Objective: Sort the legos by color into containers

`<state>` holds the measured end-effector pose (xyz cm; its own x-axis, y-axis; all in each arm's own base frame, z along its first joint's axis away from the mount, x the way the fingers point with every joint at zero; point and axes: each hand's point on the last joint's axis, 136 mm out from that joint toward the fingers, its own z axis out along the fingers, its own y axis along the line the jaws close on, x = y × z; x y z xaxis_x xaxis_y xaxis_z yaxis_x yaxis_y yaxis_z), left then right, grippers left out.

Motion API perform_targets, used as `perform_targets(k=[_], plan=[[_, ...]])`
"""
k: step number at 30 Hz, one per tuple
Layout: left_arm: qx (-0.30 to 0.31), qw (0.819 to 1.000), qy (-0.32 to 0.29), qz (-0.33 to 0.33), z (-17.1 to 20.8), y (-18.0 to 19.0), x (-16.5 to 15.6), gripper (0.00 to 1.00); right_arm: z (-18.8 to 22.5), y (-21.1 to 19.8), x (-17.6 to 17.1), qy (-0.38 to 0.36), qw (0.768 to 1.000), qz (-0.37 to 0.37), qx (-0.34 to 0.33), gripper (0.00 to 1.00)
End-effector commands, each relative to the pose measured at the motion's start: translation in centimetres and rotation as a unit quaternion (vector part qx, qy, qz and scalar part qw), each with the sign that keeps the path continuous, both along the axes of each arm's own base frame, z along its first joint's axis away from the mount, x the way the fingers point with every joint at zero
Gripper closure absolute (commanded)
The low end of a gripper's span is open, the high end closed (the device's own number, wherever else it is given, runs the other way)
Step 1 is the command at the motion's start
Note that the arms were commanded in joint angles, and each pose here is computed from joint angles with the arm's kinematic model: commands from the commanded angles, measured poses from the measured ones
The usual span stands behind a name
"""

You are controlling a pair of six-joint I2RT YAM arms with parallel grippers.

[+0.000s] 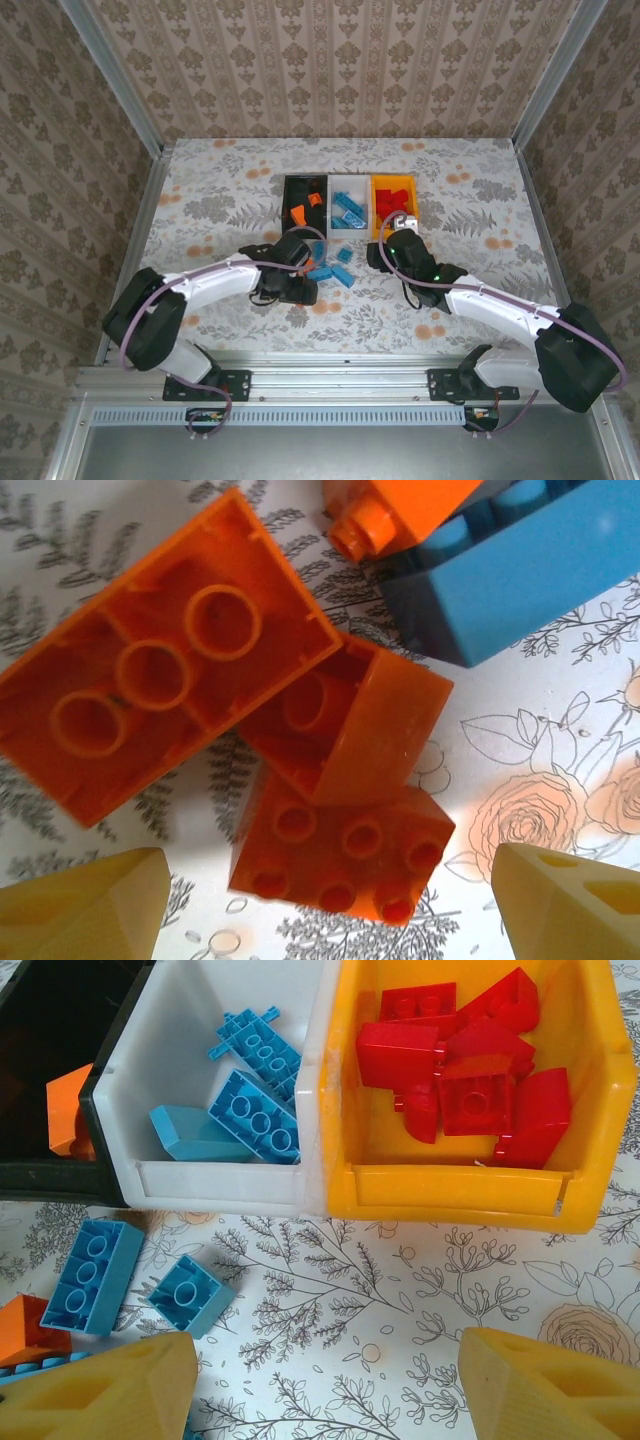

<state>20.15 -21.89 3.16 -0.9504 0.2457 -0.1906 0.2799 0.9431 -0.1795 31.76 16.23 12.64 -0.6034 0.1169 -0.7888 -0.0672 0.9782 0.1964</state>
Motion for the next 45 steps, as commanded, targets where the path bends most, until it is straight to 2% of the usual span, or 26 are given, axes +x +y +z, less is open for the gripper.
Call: perform_targets(k=[1, 13, 18, 28, 34, 37, 41, 45], plan=[[0.012, 0.999, -0.023, -0.027, 0.5, -0.5, 0.8, 0.15, 0.3, -0.2, 0.3, -0.011, 1.000, -0.012, 0.000, 0.29], [0.080, 0.994, -0.047, -0.064, -0.4, 0.1, 1.9, 0.24, 0.0, -0.2, 0.5, -0.007, 1.000, -0.013, -0.008, 0.29], [0.081, 0.993, -0.041, -0.071, -0.9, 0.0, 1.2, 0.29, 0.1, -0.2, 0.5, -0.008, 1.000, -0.014, -0.009, 0.29], [0.110, 0.990, -0.038, -0.077, -2.0, 0.7, 0.4, 0.30, 0.1, -0.2, 0.5, -0.007, 1.000, -0.012, -0.008, 0.29], [0.109, 0.990, -0.040, -0.075, -1.8, 0.6, 0.4, 0.39, 0.1, -0.2, 0.5, -0.007, 1.000, -0.012, -0.008, 0.29], [0.104, 0.991, -0.045, -0.077, -1.3, 0.3, 0.3, 0.45, 0.1, -0.2, 0.5, -0.008, 1.000, -0.012, -0.008, 0.29], [0.106, 0.990, -0.055, -0.072, 0.0, 0.2, 0.3, 0.47, 0.1, -0.1, 0.5, -0.008, 1.000, -0.011, -0.007, 0.29], [0.097, 0.990, -0.078, -0.067, 3.4, -0.2, 0.0, 0.48, 0.0, -0.1, 0.5, -0.007, 1.000, -0.011, -0.007, 0.30]])
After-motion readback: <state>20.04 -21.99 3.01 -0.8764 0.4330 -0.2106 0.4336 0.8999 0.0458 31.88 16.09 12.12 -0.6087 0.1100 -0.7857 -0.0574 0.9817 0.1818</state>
